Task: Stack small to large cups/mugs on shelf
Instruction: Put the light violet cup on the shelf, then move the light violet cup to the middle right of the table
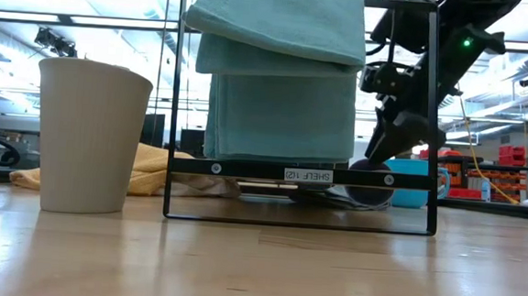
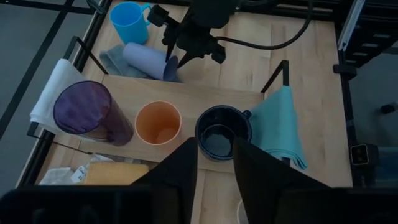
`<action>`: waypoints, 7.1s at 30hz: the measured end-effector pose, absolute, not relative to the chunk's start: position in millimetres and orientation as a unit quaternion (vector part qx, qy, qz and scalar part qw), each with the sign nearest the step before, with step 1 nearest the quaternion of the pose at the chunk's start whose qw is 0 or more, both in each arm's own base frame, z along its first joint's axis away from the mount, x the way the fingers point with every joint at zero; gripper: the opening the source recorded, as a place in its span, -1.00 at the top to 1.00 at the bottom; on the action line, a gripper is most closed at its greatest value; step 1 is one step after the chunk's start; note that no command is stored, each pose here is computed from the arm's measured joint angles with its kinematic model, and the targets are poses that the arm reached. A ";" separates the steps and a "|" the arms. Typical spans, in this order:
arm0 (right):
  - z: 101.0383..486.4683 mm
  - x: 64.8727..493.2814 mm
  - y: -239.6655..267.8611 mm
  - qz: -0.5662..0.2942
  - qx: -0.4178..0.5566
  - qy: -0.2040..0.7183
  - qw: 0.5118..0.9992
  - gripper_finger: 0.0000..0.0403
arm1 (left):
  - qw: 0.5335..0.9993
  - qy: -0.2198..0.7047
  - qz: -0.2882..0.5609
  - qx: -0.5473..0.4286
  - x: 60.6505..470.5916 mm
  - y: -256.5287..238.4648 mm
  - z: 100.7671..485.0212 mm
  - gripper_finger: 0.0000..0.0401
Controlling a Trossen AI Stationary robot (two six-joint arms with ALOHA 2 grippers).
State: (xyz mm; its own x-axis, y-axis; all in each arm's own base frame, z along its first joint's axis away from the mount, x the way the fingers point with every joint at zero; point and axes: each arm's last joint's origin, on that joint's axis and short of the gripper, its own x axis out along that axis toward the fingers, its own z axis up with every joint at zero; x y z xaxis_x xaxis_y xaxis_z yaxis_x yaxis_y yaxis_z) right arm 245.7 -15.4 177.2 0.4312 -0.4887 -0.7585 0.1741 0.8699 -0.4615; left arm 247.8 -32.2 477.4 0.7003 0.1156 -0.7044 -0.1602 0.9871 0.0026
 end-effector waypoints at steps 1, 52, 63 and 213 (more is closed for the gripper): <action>177.3 245.5 -16.9 -0.202 -0.158 0.495 0.830 0.26 | 0.922 0.380 0.073 -0.029 247.7 -33.0 477.3 0.46; 166.0 247.5 -48.6 -0.253 -0.116 0.517 0.809 0.48 | 0.922 0.379 0.072 -0.035 247.3 -35.9 477.4 0.50; 168.1 247.5 -44.7 -0.238 -0.104 0.512 0.819 0.98 | 0.923 0.378 0.067 -0.034 246.6 -40.7 477.5 0.53; 150.2 239.6 -45.3 -0.289 -0.277 0.538 0.742 0.15 | 0.875 0.464 0.103 0.093 231.0 -33.7 465.9 0.51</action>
State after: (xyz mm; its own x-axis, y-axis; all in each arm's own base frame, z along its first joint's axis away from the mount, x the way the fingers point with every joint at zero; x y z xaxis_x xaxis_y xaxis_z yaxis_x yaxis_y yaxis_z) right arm 239.6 -45.3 150.2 0.2536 -0.7270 -0.6381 0.1312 0.6794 -0.7219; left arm 231.0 -33.7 465.9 0.5476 0.2663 -0.7933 -0.0940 0.9616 0.2580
